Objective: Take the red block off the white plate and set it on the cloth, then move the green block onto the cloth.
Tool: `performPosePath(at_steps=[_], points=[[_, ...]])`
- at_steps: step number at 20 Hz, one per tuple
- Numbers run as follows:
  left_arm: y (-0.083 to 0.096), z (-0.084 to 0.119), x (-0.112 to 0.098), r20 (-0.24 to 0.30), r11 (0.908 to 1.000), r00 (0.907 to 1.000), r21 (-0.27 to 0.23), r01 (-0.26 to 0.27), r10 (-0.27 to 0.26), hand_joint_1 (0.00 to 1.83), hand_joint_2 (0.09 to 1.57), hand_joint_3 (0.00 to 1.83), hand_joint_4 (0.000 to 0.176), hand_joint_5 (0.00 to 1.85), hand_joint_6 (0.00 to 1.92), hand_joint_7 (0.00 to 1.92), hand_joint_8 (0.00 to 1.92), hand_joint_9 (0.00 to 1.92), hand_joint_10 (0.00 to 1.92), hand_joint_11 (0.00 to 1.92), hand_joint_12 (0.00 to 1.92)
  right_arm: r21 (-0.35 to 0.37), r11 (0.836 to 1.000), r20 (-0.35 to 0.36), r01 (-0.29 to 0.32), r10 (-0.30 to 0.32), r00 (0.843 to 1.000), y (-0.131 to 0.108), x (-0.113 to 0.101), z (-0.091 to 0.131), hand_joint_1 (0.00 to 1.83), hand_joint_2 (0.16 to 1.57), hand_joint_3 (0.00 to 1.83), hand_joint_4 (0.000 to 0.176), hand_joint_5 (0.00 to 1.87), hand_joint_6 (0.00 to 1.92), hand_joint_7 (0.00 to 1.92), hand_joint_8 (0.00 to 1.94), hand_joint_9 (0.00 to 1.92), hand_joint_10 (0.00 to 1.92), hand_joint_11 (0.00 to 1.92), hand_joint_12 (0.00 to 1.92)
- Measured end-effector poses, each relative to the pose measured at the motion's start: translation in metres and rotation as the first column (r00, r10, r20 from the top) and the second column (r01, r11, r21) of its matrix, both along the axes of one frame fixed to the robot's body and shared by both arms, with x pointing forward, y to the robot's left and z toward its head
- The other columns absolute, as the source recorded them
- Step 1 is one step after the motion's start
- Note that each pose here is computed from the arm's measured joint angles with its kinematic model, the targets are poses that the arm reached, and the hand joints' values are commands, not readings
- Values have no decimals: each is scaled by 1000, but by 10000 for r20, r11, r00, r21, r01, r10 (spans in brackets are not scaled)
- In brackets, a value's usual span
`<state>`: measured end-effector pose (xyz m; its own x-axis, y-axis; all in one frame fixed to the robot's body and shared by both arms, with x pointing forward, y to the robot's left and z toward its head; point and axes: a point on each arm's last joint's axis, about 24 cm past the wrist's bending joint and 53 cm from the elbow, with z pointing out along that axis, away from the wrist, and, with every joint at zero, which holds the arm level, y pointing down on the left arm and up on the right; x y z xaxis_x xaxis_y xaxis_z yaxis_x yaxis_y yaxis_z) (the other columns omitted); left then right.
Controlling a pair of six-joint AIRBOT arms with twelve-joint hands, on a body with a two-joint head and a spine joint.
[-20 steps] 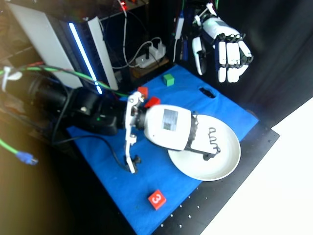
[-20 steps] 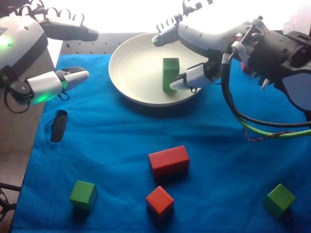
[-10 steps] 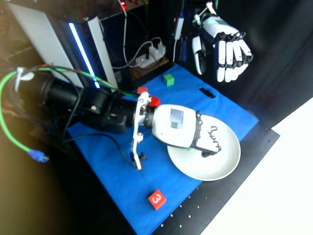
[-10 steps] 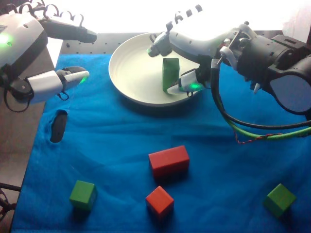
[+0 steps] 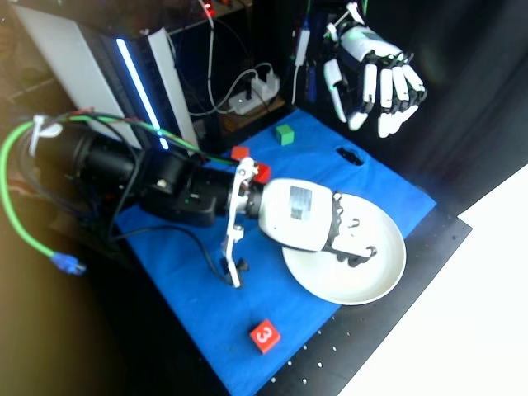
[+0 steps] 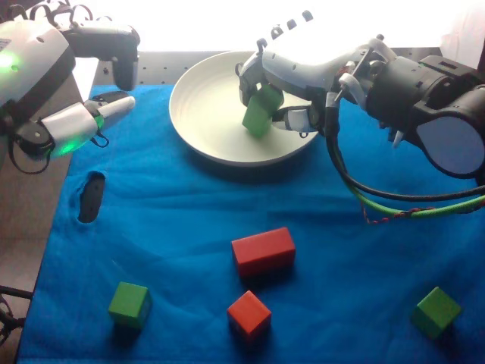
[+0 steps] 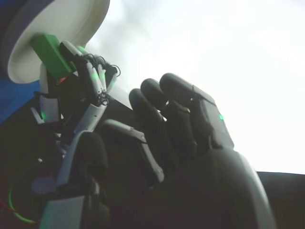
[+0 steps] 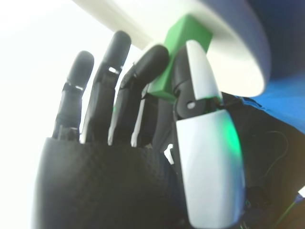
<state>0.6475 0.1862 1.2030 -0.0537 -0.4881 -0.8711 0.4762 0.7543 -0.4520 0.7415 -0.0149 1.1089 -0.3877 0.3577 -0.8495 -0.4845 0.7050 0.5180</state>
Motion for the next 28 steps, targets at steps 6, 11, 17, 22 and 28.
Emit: performPosePath(at_steps=[6, 11, 17, 22, 28], points=[[3, -2, 1, -68, 9999, 9999, -41, -97, 96, 740, 1225, 0, 0, 651, 375, 755, 55, 423, 784, 118, 1440, 308, 9995, -18, 116, -116, 9999, -7, 5, 21, 1289, 1123, 0, 0, 1016, 757, 943, 1237, 790, 1385, 586, 1771], [2, -3, 0, -128, 9999, 9999, -79, -86, 85, 785, 1216, 0, 18, 743, 150, 716, 73, 446, 734, 163, 1417, 588, 9981, 399, 206, -230, 9989, -21, 2, 45, 1371, 1132, 1, 0, 972, 964, 935, 1031, 795, 1377, 527, 1612], [10, -7, -2, -331, 9996, 9990, -46, -296, 295, 845, 1286, 0, 176, 644, 1476, 687, 161, 424, 742, 143, 1389, 1434, 9895, 1606, 188, -420, 9861, -61, -30, 103, 1368, 1156, 0, 0, 899, 1066, 912, 1093, 762, 1446, 557, 1673], [11, -7, -7, -275, 9996, 9992, -30, -289, 288, 844, 1287, 0, 175, 642, 1480, 693, 173, 480, 660, 183, 1349, 1826, 9831, 2160, 116, -517, 9750, -85, -67, 111, 1283, 1156, 7, 0, 917, 846, 912, 1376, 941, 1785, 915, 1915], [30, -8, -11, -358, 9966, 9961, -129, -815, 810, 836, 1286, 1, 176, 643, 1475, 695, 157, 467, 649, 119, 1397, 2679, 9634, 1895, 95, -624, 9799, -109, -95, 101, 1360, 1166, 10, 0, 886, 1037, 875, 1322, 740, 1452, 655, 1852]])
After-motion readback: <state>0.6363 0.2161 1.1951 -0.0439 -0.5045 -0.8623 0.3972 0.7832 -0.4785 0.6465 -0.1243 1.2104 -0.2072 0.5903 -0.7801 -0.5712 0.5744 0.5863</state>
